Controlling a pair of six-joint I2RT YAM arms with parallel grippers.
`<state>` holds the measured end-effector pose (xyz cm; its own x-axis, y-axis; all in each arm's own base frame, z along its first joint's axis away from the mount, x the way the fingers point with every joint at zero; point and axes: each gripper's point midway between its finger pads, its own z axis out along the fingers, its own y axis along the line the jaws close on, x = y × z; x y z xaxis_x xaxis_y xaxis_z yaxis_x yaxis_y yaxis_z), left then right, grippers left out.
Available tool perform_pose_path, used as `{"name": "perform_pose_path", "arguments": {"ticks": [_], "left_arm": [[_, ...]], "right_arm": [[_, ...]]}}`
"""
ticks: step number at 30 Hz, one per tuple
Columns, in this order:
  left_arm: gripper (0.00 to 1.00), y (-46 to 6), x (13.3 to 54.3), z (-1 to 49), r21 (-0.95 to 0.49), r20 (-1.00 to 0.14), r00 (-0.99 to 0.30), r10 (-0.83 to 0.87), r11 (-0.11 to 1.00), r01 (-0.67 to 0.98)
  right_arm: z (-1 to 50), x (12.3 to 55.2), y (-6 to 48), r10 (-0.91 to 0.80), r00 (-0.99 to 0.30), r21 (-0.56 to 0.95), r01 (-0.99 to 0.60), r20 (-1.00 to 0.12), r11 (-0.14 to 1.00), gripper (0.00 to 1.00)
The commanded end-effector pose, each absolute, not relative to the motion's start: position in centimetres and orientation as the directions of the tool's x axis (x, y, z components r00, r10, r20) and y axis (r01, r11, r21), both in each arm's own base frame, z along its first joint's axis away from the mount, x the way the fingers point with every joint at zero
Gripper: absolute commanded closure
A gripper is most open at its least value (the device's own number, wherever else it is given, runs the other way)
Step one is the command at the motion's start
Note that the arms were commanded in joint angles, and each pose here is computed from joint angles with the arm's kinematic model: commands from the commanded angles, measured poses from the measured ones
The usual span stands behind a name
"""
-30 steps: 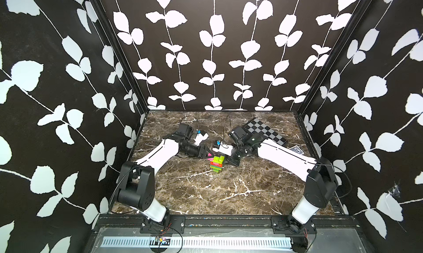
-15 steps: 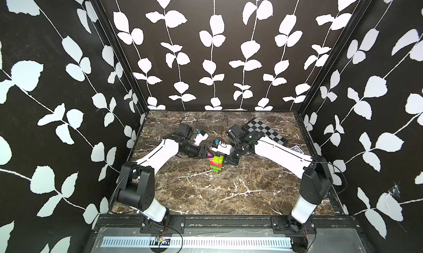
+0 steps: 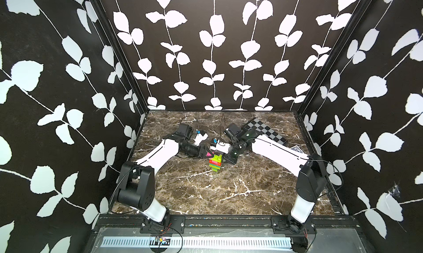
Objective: Assemble a carrot with lego
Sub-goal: Assemble the lego brick with the lego brick, then adjust the lego brick at the center of the board.
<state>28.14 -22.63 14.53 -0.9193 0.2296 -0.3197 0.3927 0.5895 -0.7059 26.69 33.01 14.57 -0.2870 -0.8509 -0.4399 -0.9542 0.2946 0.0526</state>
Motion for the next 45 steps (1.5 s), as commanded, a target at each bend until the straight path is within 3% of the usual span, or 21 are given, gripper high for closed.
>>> {"name": "perform_pose_path", "arguments": {"ticks": [1, 8, 19, 27, 35, 38, 45], "left_arm": [[0.45, -22.5, 27.8, 15.5, -0.707, -0.344, -0.913, 0.219, 0.58, 0.405], [0.44, -22.5, 27.8, 16.0, -0.703, -0.359, -0.908, 0.217, 0.576, 0.416], [0.44, -22.4, 27.7, 16.3, -0.7, -0.368, -0.903, 0.22, 0.574, 0.425], [0.44, -22.5, 27.7, 16.5, -0.701, -0.373, -0.901, 0.221, 0.57, 0.429], [0.44, -22.4, 27.7, 17.1, -0.692, -0.388, -0.895, 0.219, 0.572, 0.44], [0.43, -22.1, 28.0, 17.7, -0.671, -0.415, -0.885, 0.212, 0.585, 0.455], [0.42, -19.8, 30.1, 19.6, -0.621, -0.482, -0.869, 0.115, 0.655, 0.431]], "right_arm": [[13.6, 26.2, 32.3, -0.871, -0.308, 0.061, -0.949, -0.383, 0.309, 0.96], [15.5, 26.2, 33.0, -0.842, -0.289, 0.048, -0.952, -0.456, 0.301, 0.75], [16.4, 26.2, 33.4, -0.811, -0.289, 0.05, -0.95, -0.509, 0.307, 0.57], [16.3, 26.1, 33.4, -0.806, -0.293, 0.054, -0.949, -0.515, 0.311, 0.5], [18.6, 26.6, 34.2, -0.708, -0.324, 0.117, -0.938, -0.628, 0.325, 0.27], [19.1, 26.7, 34.4, -0.698, -0.27, 0.077, -0.952, -0.663, 0.296, 0.19], [17.6, 27.6, 35.4, -0.694, -0.151, -0.015, -0.974, -0.704, 0.228, 0.11]]}}
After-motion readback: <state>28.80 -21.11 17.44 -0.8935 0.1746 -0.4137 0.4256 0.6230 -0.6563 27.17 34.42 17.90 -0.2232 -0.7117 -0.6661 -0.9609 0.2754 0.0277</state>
